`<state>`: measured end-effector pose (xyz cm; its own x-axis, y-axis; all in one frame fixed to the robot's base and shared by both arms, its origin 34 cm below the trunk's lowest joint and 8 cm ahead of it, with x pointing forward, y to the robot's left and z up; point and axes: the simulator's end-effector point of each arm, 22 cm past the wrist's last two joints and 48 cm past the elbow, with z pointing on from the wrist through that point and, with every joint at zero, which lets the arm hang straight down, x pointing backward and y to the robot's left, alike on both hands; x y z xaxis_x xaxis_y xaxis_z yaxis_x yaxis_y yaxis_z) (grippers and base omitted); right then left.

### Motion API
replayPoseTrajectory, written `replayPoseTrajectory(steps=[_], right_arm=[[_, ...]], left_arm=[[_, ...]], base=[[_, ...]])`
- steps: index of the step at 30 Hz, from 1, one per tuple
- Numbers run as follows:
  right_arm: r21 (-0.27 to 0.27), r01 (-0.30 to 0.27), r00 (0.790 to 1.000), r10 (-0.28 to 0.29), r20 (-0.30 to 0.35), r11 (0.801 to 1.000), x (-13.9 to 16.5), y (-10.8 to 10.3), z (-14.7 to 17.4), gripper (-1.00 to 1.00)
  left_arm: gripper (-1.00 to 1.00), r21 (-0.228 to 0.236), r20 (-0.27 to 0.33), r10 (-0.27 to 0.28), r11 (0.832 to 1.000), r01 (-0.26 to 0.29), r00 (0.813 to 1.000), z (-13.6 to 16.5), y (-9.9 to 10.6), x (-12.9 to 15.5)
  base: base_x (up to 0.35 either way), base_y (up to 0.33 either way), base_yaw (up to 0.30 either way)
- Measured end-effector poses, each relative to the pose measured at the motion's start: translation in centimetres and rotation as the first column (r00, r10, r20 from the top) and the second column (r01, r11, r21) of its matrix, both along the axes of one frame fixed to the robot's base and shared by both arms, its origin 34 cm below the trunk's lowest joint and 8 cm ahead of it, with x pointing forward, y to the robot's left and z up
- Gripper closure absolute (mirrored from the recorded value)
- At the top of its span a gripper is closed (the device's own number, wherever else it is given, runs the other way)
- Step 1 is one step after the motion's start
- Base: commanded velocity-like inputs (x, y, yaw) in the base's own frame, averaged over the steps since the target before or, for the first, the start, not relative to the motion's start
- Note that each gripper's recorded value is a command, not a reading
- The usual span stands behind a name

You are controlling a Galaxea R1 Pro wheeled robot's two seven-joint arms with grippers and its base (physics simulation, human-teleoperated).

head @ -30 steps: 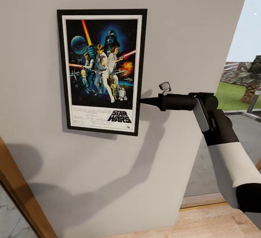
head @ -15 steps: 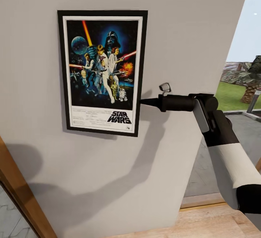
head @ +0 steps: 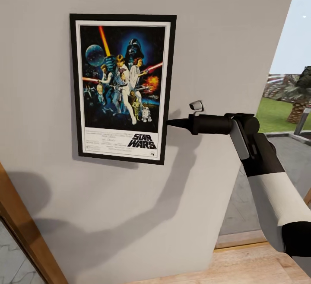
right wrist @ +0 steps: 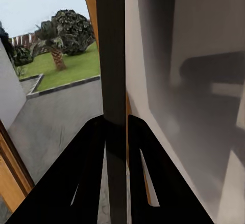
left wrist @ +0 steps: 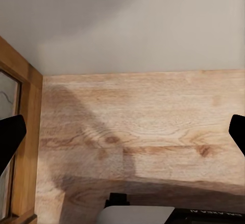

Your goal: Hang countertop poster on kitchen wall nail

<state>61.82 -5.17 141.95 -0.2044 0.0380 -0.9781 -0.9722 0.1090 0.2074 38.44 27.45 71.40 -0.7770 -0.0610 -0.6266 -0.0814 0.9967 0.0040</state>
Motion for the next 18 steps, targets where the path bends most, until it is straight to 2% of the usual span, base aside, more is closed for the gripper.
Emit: replayPoseTrajectory(steps=[13, 18], right_arm=[[0.002, -0.004, 1.0, 0.004, -0.01, 1.0, -0.08, 0.07, 0.46, 1.0], [0.006, -0.029, 0.998, 0.03, -0.051, 1.0, -0.7, 0.21, 0.92, 1.0]], left_arm=[[-1.0, 0.0, -0.002, 0.0, 1.0, 0.0, 1.0, -0.04, 0.0, -0.06], [-1.0, 0.0, -0.001, 0.0, 1.0, 0.0, 1.0, 0.0, 0.0, -0.03]], base=[[0.0, 0.0, 0.0], [0.0, 0.0, 0.0]])
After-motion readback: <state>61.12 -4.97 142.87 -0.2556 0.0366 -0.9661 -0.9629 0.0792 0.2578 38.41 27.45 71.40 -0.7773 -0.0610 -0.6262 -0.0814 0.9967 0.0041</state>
